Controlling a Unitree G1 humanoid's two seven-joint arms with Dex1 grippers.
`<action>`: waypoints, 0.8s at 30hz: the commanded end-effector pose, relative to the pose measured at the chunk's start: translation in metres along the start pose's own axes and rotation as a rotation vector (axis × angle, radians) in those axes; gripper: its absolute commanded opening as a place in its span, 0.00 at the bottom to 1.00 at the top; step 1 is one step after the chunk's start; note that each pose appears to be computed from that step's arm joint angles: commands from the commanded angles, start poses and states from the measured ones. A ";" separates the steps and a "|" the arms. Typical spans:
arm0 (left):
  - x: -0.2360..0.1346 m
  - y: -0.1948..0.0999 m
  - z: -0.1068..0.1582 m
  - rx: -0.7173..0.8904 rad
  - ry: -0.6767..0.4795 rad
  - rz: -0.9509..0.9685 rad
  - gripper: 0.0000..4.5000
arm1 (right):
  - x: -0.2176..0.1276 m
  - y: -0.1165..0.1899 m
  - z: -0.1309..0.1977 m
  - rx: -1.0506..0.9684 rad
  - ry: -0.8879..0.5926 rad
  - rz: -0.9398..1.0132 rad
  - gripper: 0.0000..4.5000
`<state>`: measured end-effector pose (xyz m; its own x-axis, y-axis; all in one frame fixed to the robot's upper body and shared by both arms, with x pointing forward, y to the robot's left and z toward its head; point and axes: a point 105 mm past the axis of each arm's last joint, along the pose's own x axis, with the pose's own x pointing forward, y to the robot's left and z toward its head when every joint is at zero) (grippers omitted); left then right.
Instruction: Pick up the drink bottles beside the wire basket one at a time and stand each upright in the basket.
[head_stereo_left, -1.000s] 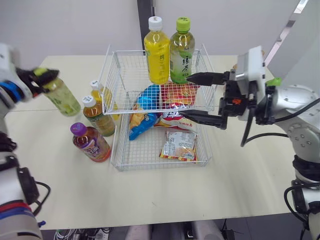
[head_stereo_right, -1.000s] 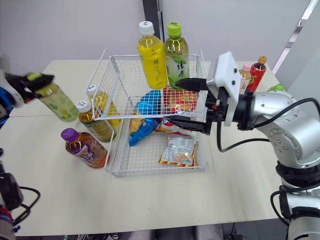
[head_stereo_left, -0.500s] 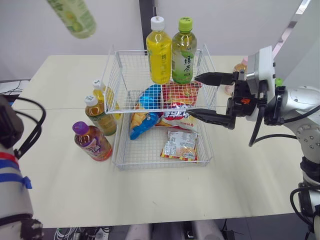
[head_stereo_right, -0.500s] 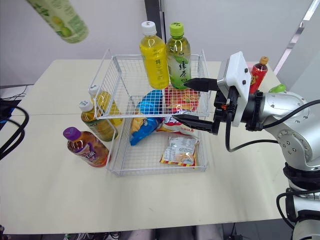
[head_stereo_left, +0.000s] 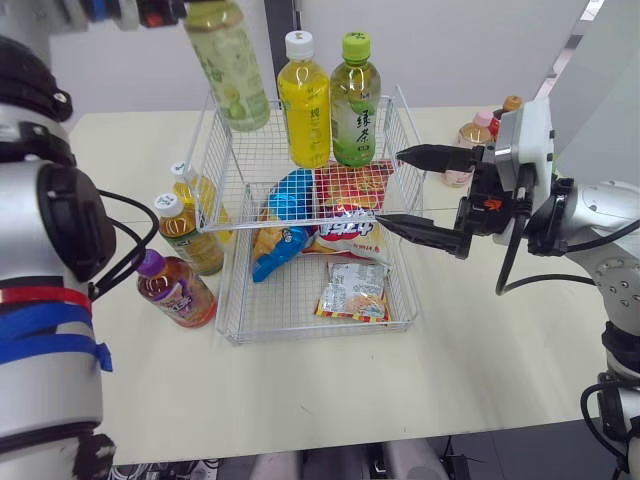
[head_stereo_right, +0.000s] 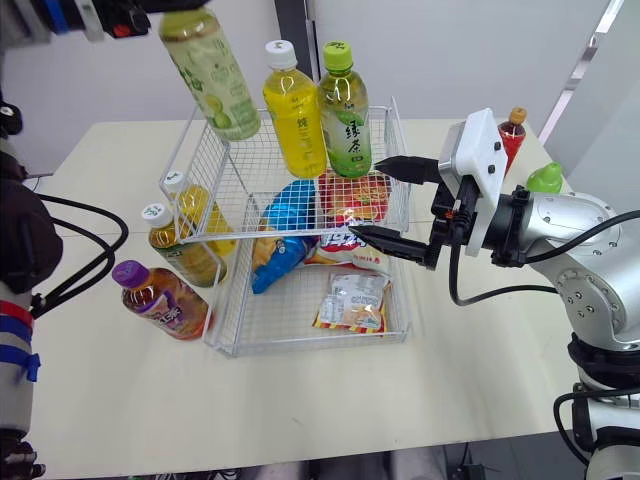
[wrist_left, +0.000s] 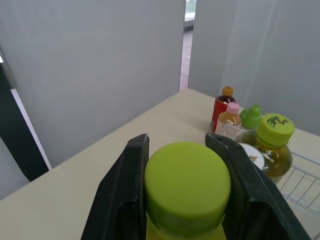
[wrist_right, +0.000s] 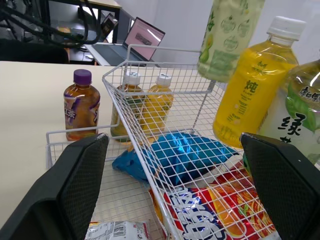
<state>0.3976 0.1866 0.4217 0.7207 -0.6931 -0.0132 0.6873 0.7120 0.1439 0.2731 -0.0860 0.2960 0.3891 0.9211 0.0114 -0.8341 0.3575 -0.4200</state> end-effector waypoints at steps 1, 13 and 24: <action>0.000 -0.007 0.017 0.065 -0.059 -0.021 0.30 | -0.006 -0.002 0.014 -0.051 -0.047 -0.037 1.00; 0.018 -0.010 -0.006 0.097 -0.030 -0.049 0.47 | -0.007 -0.003 0.016 -0.048 -0.037 -0.036 1.00; -0.020 -0.003 0.015 0.173 -0.070 -0.015 1.00 | -0.009 -0.002 0.015 -0.049 -0.026 -0.031 1.00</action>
<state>0.3947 0.1883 0.4161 0.7017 -0.7123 -0.0128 0.6884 0.6733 0.2698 0.2736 -0.0909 0.3001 0.4124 0.9107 0.0251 -0.8222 0.3839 -0.4203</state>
